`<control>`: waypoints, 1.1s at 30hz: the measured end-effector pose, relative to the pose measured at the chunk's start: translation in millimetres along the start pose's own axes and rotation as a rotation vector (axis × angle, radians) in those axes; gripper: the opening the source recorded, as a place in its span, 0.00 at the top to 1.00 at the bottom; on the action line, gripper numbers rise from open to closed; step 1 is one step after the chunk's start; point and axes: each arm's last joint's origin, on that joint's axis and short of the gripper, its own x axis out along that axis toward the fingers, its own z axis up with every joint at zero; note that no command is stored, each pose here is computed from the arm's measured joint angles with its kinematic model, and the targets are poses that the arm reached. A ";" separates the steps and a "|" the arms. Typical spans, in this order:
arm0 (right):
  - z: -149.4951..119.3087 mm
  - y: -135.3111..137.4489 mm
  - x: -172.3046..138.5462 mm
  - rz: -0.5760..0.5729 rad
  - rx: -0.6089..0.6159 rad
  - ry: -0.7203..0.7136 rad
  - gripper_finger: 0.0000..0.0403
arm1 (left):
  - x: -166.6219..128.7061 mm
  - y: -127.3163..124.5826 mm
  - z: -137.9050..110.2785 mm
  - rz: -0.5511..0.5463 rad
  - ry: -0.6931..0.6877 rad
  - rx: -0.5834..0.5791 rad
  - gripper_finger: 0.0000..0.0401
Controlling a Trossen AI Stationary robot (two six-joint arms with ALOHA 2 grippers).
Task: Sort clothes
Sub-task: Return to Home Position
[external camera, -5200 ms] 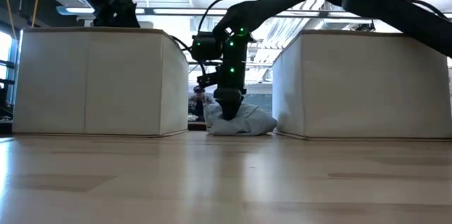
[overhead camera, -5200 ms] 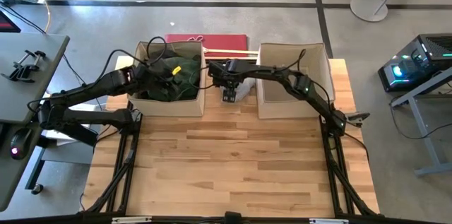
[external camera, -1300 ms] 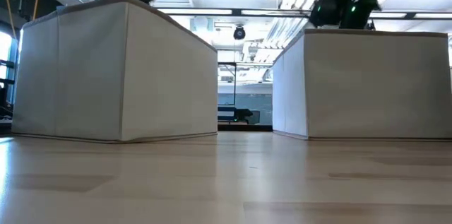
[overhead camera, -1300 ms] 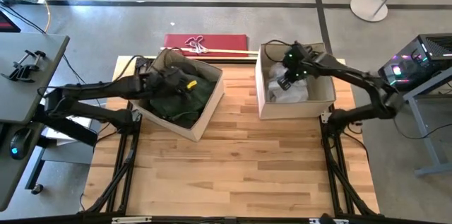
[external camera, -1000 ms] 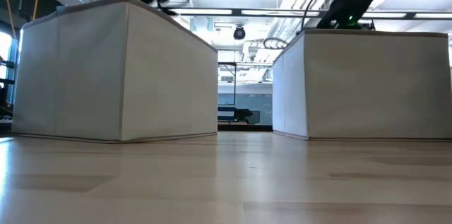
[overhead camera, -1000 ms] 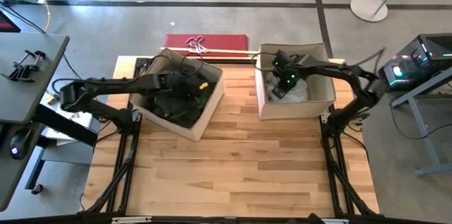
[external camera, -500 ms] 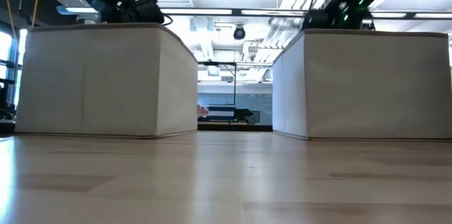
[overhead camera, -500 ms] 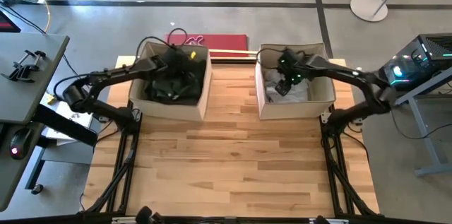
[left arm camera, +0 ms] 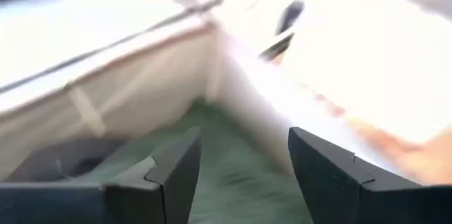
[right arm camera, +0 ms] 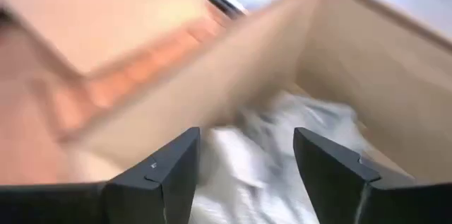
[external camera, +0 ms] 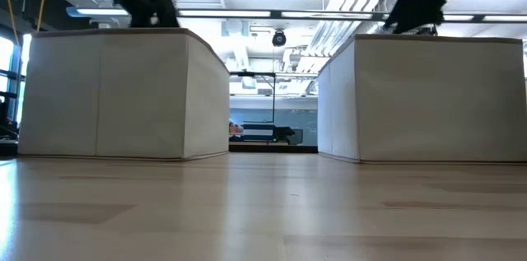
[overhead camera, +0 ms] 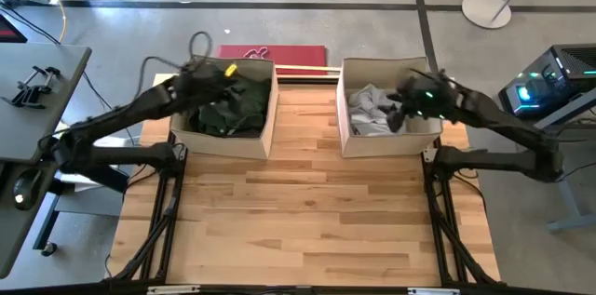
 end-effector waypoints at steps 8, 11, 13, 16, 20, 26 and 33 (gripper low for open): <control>-12.4 40.6 -49.4 0.380 -0.176 -0.178 0.46 | -70.1 -54.5 -1.5 -0.531 -0.249 0.360 0.49; -18.1 55.0 -55.7 0.473 -0.197 -0.164 0.46 | -86.7 -73.8 -8.3 -0.585 -0.287 0.380 0.49; -24.1 63.5 -59.1 0.520 -0.229 -0.135 0.46 | -97.3 -86.3 -14.6 -0.638 -0.293 0.388 0.49; -36.7 67.7 -65.1 0.507 -0.275 -0.083 0.46 | -110.5 -102.1 -29.7 -0.749 -0.295 0.434 0.49; -51.7 56.5 -74.8 0.337 -0.263 -0.094 0.46 | -104.0 -101.8 -67.4 -0.700 -0.303 0.414 0.49; -62.9 48.6 -84.3 0.452 -0.142 -0.208 0.46 | -94.6 -73.1 -94.7 -0.682 -0.398 0.228 0.53; -113.3 80.4 -38.3 0.768 -0.049 -0.412 0.46 | -97.0 -47.8 -86.9 -0.706 -0.511 0.164 0.69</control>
